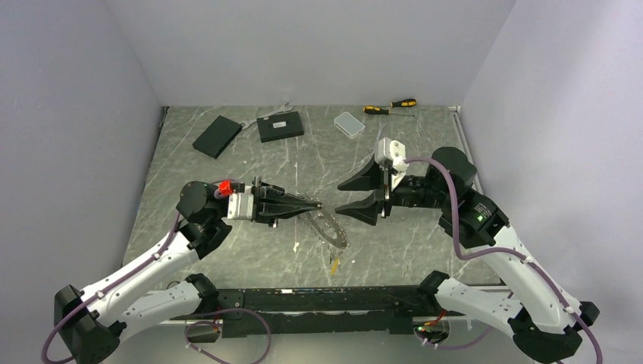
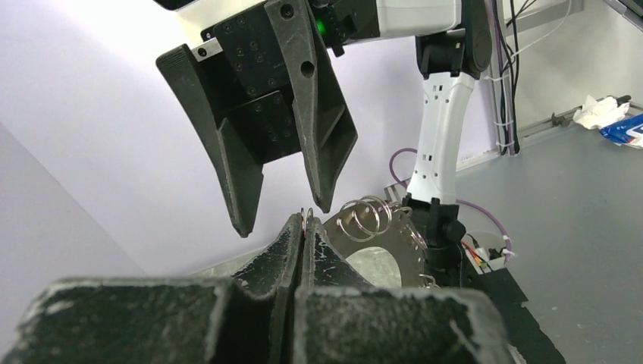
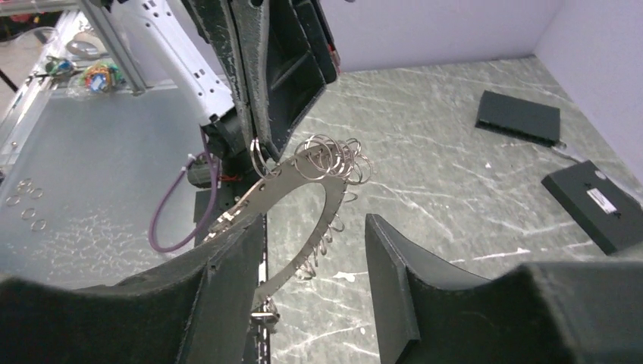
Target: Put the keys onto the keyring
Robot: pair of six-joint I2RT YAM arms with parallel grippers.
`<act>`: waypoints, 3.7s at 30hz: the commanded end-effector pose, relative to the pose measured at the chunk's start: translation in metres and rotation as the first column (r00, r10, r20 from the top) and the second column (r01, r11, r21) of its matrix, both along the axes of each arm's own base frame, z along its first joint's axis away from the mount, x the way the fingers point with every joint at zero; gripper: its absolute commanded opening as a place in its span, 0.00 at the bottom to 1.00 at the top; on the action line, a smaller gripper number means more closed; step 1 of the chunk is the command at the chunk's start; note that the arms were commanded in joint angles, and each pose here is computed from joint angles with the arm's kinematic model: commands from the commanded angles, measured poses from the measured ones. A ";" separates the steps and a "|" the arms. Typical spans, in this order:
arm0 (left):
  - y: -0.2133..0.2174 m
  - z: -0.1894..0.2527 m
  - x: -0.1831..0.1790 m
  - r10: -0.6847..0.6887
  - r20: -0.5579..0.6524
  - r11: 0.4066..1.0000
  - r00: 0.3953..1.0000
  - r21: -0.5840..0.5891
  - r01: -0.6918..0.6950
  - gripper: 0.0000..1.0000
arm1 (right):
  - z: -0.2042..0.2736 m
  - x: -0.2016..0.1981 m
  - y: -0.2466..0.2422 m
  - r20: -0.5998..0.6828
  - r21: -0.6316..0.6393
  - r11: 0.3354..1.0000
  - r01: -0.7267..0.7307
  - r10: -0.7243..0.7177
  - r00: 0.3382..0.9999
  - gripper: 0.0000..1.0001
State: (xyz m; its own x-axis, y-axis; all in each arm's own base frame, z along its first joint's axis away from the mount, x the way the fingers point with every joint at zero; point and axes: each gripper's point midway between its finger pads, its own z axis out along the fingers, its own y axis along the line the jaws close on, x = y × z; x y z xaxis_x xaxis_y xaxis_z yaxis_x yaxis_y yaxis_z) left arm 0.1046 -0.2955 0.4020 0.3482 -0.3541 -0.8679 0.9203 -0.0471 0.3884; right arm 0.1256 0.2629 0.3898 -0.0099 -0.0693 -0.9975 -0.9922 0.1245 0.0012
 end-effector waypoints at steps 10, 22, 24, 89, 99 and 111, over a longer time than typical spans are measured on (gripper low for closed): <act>0.009 0.046 0.015 0.085 -0.017 0.973 0.996 -0.213 -0.086 0.00 | 0.045 -0.009 0.012 0.117 0.182 0.977 -0.108 0.087 0.989 0.39; 0.008 0.049 0.024 0.081 -0.081 0.959 0.993 -0.266 -0.100 0.00 | 0.046 0.007 0.022 0.119 0.218 0.973 -0.072 0.047 0.992 0.36; 0.008 0.051 0.025 0.081 -0.085 0.955 0.993 -0.280 -0.102 0.00 | 0.048 0.008 0.023 0.123 0.224 0.972 -0.069 0.042 0.991 0.33; -0.006 -0.016 0.042 0.190 -0.111 0.904 0.975 0.408 -0.130 0.24 | 0.027 0.032 0.020 0.218 -0.005 0.999 0.035 -0.033 0.975 0.00; -0.007 -0.015 0.047 0.205 -0.103 0.897 0.973 0.419 -0.145 0.29 | 0.023 0.030 0.022 0.210 -0.024 0.999 0.024 -0.019 0.978 0.00; -0.007 -0.018 0.054 0.235 -0.097 0.877 0.967 0.450 -0.168 0.24 | 0.007 0.033 0.030 0.189 -0.082 0.996 0.023 -0.007 0.982 0.00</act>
